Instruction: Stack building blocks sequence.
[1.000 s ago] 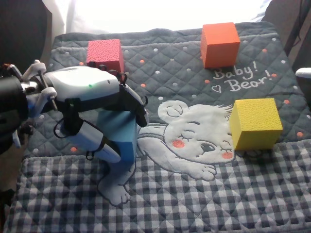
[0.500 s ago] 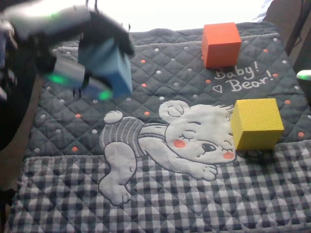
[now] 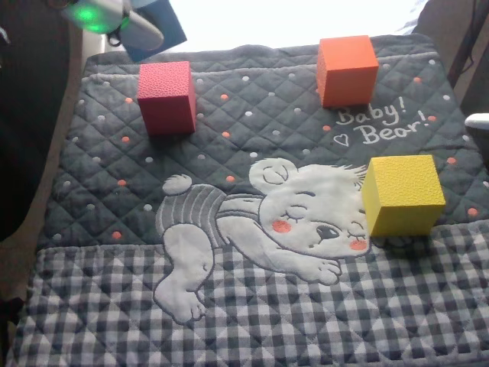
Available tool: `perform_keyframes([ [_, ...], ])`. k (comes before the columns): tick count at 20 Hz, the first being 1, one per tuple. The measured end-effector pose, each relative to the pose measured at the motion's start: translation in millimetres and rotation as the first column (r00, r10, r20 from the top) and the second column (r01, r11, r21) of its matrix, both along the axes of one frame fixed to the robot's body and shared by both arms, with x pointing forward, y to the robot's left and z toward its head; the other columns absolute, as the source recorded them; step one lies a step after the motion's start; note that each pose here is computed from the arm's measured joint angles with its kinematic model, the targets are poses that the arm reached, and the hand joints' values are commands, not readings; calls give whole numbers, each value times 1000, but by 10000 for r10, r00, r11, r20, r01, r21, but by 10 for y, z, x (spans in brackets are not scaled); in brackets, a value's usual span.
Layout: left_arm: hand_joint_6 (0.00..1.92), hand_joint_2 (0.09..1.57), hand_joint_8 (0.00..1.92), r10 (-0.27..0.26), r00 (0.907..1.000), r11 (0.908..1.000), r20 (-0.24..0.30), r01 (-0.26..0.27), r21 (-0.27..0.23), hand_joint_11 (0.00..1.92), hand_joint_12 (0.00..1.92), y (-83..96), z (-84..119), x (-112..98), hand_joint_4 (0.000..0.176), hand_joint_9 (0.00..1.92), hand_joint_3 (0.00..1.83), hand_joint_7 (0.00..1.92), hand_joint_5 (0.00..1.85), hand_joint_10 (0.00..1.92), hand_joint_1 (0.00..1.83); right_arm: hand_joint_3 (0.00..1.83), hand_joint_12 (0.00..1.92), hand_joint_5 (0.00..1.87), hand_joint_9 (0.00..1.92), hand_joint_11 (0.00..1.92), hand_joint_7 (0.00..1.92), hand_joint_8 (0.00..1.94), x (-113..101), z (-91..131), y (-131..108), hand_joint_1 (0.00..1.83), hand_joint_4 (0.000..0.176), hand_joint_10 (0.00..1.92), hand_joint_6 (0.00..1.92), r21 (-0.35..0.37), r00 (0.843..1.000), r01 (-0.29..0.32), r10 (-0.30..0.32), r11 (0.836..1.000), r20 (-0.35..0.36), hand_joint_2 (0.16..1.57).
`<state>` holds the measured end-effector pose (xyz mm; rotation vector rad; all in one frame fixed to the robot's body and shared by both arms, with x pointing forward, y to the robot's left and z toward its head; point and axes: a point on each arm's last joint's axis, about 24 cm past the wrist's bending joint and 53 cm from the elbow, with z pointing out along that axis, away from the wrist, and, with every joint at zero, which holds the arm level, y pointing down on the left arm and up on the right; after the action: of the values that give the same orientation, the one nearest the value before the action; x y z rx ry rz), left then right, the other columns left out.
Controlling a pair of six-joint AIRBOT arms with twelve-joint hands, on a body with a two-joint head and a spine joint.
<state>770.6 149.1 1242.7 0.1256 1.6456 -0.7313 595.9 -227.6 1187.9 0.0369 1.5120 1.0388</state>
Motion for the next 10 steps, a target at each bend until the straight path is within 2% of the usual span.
perform_keyframes([
  [2,692,1044,526,112,9996,9995,-251,-105,282,983,902,-49,-106,69,0,1112,2,1161,1060,1038,1399,0,85,377,87,0,161,3,1,-7,3,558,149,4,3,17,10000,-1,1,10000,-5,1186],
  [3,731,1045,528,203,9988,9989,-441,-184,439,939,890,-73,-178,107,0,1097,1,1168,1055,1029,1397,0,85,379,89,0,161,2,3,-12,3,558,148,4,4,5,10000,0,0,10000,-20,1185],
  [4,620,1043,558,276,9979,9980,-579,-242,591,969,930,-94,-235,137,0,1097,0,1165,1089,1049,1399,0,88,373,82,1,160,1,3,-12,2,542,164,1,0,7,10000,3,-3,10000,-20,1182],
  [5,587,1030,464,312,9976,9964,-617,-262,803,900,934,-102,-276,153,0,1104,1,1217,1126,1018,1401,0,79,364,73,0,157,0,2,-8,2,558,174,0,0,18,10000,0,0,10000,-10,1182],
  [6,593,1029,399,345,9970,9948,-693,-276,981,884,964,-106,-326,156,0,1096,0,1240,1139,1027,1401,0,82,355,72,4,152,0,3,-10,2,544,176,0,0,14,10000,1,-1,10000,-16,1183],
  [7,536,1040,448,389,9961,9930,-793,-296,1147,866,1117,-107,-382,159,0,1056,0,1208,1145,1127,1398,0,95,358,88,27,163,4,3,-10,2,545,176,6,2,14,10000,1,-1,10000,-16,1185],
  [8,595,1052,517,435,9951,9913,-885,-320,1274,842,1146,-95,-438,159,0,1027,1,1172,1112,1176,1395,0,101,362,92,29,166,4,2,-8,2,566,176,6,3,21,10000,0,0,10000,-12,1183],
  [9,475,1041,525,519,9938,9896,-984,-380,1384,843,1228,-70,-488,167,0,1071,0,1187,1165,1148,1391,0,111,366,99,43,165,3,2,-8,4,577,176,8,4,15,10000,-7,7,10000,-9,1185],
  [10,556,1035,726,660,9913,9859,-1139,-472,1605,909,1280,-25,-571,174,0,1138,9,1153,1178,776,1286,1,131,367,118,67,166,2,3,-10,2,588,172,11,2,17,10000,1,-1,10000,-18,1188],
])
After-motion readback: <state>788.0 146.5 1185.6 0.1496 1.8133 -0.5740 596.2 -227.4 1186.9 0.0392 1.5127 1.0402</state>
